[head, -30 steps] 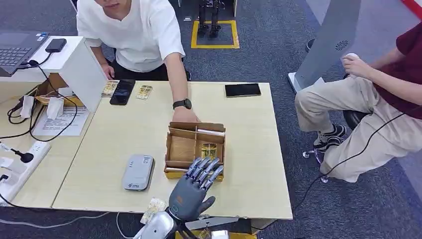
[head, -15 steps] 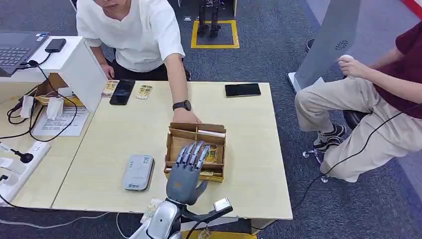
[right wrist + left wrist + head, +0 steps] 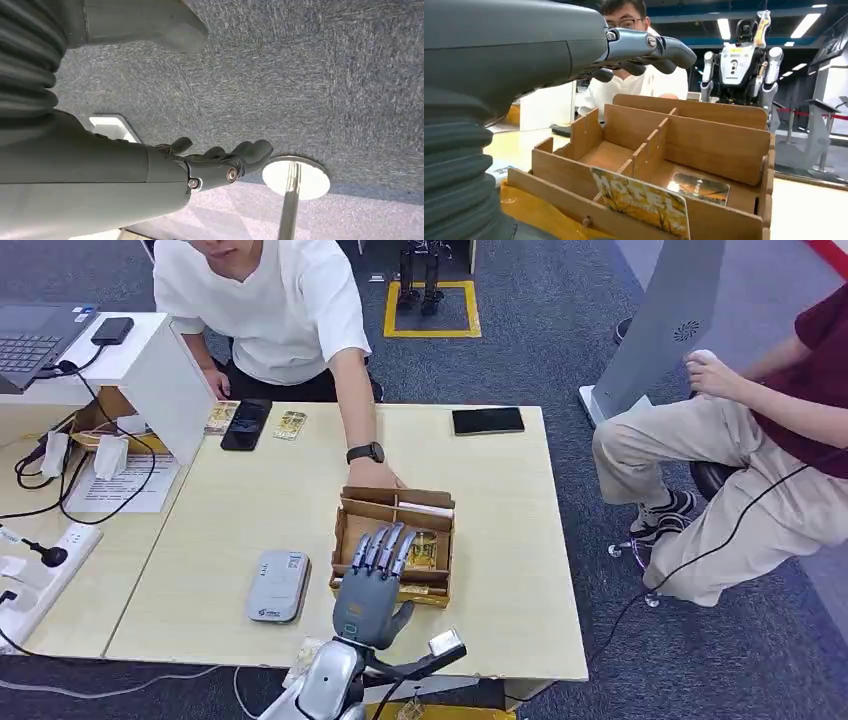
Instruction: Pass the card to the sensor for recognition and then transmit it.
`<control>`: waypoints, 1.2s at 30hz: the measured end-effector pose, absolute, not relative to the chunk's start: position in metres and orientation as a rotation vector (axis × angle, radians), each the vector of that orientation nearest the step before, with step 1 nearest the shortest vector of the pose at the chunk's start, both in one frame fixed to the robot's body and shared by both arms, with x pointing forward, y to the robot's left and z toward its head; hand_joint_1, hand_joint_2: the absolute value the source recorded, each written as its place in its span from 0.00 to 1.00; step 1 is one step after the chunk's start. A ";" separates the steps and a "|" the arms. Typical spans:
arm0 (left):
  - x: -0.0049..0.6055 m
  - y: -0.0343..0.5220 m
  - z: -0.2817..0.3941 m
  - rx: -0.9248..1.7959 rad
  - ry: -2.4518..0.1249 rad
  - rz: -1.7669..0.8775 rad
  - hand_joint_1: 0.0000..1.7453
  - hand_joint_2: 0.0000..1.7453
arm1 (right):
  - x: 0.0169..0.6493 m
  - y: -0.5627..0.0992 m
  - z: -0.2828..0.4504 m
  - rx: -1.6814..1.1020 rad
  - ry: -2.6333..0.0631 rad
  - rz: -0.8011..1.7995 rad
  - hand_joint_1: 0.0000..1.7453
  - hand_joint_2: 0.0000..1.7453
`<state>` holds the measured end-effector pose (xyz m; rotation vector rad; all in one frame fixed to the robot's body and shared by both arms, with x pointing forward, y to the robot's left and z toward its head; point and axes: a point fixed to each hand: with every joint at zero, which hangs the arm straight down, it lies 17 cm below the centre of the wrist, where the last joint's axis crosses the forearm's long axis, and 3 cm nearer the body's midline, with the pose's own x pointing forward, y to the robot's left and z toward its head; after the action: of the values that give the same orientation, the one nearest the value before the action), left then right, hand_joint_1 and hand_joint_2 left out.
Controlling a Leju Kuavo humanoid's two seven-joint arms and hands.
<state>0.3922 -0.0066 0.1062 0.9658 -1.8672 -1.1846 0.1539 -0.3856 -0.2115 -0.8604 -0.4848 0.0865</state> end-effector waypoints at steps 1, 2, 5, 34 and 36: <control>0.392 -0.007 0.105 0.962 -1.867 -1.189 0.00 1.00 | 0.154 -0.385 -0.212 -0.860 -0.485 0.086 0.00 1.00; 0.391 -0.007 0.104 0.958 -1.867 -1.191 0.00 1.00 | 0.154 -0.385 -0.212 -0.860 -0.485 0.086 0.00 1.00; 0.391 -0.007 0.101 0.953 -1.862 -1.197 0.00 1.00 | 0.154 -0.385 -0.212 -0.859 -0.485 0.085 0.00 1.00; 0.374 -0.028 0.111 0.764 -2.003 -1.170 0.00 1.00 | 0.157 -0.381 -0.212 -0.851 -0.490 0.090 0.00 1.00; 0.373 -0.030 0.112 0.763 -2.006 -1.169 0.00 1.00 | 0.158 -0.380 -0.212 -0.850 -0.492 0.092 0.00 1.00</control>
<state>0.3732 -0.0303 0.1120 0.7631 -2.0060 -1.1689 0.1579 -0.3803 -0.2119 -0.8501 -0.4917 0.0918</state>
